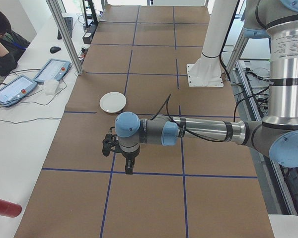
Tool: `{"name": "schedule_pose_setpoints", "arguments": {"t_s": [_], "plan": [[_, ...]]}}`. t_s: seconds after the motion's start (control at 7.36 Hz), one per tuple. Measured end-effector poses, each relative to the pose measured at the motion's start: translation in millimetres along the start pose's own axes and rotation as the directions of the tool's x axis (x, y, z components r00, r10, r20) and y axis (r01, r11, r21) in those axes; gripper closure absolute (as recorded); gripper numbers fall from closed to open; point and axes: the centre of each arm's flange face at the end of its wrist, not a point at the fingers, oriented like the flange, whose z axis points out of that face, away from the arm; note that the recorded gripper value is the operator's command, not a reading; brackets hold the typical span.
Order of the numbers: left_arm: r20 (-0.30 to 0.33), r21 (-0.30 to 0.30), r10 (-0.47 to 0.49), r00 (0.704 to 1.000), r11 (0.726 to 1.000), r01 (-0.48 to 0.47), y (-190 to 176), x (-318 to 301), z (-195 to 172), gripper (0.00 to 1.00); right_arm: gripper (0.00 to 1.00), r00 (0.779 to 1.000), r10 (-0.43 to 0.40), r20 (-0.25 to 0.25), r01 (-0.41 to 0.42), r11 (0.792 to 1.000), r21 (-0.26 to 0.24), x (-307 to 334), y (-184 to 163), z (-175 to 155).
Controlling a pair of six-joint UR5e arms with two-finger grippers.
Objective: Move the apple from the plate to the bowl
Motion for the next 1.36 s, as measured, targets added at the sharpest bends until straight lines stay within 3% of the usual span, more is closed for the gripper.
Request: {"name": "schedule_pose_setpoints", "arguments": {"t_s": [0.54,1.36], "plan": [[0.000,-0.013,-0.018,1.000,1.000,0.018,6.2,-6.3,3.8,0.00,0.00,1.000,0.000,0.000,0.000,1.000,0.000,-0.1,0.0,0.0],[0.007,-0.030,0.066,0.998,0.997,-0.065,8.7,-14.7,10.8,0.00,0.00,1.000,-0.001,0.000,0.001,1.000,0.000,-0.1,0.0,0.1]]}}
